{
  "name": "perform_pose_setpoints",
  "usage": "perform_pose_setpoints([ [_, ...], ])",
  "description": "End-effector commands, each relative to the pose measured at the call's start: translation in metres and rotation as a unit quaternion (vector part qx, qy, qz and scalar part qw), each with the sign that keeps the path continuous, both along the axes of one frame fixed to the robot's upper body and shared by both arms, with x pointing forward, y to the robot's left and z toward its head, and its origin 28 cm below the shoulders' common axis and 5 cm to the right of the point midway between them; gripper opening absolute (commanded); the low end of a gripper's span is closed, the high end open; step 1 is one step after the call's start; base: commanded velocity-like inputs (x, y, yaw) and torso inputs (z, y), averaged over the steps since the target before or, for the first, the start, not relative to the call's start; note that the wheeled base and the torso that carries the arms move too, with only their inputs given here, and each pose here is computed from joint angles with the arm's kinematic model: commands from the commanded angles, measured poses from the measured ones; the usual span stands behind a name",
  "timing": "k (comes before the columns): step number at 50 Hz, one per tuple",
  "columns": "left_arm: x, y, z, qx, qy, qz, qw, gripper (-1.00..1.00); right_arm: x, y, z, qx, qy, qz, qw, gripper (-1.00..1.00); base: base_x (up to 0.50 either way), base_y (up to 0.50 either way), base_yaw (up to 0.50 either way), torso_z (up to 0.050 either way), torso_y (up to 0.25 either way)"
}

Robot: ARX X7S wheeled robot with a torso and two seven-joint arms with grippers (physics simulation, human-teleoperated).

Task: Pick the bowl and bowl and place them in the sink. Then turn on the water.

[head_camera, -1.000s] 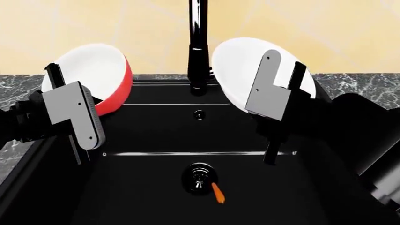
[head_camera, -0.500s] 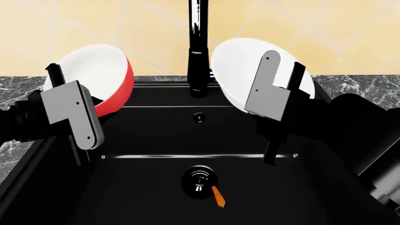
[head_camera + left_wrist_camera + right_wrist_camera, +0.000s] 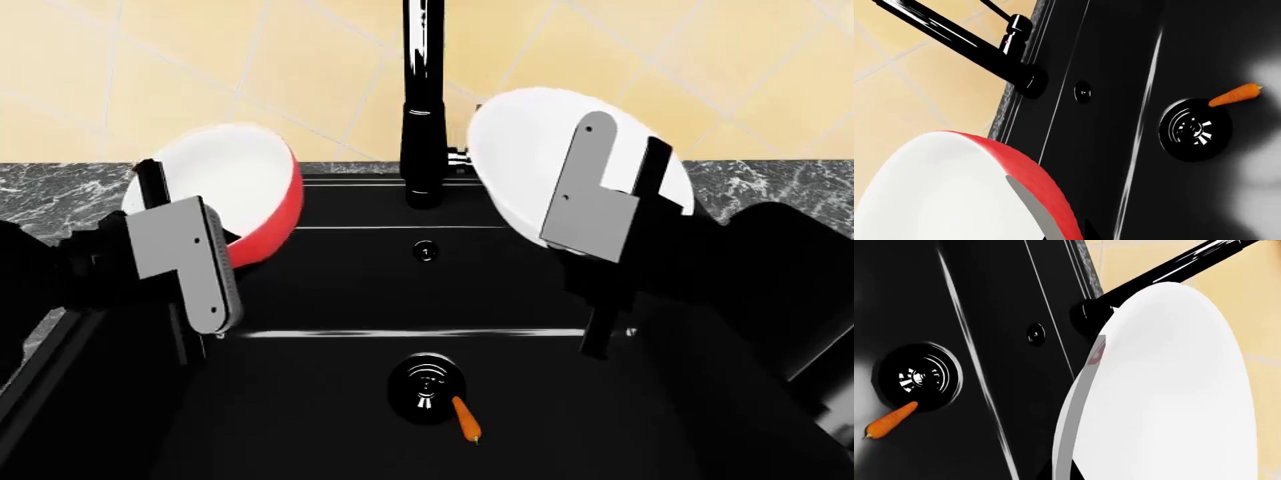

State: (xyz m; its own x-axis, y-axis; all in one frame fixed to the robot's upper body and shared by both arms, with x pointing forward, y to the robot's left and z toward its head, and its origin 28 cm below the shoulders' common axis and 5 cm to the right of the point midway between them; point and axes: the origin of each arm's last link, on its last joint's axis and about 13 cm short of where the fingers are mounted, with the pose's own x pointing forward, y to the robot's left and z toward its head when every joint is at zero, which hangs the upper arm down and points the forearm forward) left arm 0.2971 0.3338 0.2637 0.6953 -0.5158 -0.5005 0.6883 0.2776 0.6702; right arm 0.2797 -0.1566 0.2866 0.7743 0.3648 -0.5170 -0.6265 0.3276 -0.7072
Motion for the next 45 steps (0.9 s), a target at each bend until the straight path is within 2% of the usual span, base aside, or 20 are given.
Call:
perform_pose_setpoints([
  [1,0.010,-0.005,-0.007,0.008,0.013,-0.003,1.000,-1.00,-0.002,-0.004,0.004,-0.001,-0.013,-0.010,1.000,-1.00,0.00,0.00,0.00,0.000,0.000],
  [22,0.031,-0.012,-0.046,0.021,0.070,0.004,0.997,-1.00,-0.001,-0.007,0.002,0.004,-0.012,-0.016,1.000,-1.00,0.00,0.00,0.00,0.000,0.001],
  [45,0.037,-0.017,-0.077,0.034,0.109,0.003,0.993,-1.00,-0.003,-0.008,0.002,0.006,-0.012,-0.020,1.000,-1.00,0.00,0.00,0.00,0.000,0.001],
])
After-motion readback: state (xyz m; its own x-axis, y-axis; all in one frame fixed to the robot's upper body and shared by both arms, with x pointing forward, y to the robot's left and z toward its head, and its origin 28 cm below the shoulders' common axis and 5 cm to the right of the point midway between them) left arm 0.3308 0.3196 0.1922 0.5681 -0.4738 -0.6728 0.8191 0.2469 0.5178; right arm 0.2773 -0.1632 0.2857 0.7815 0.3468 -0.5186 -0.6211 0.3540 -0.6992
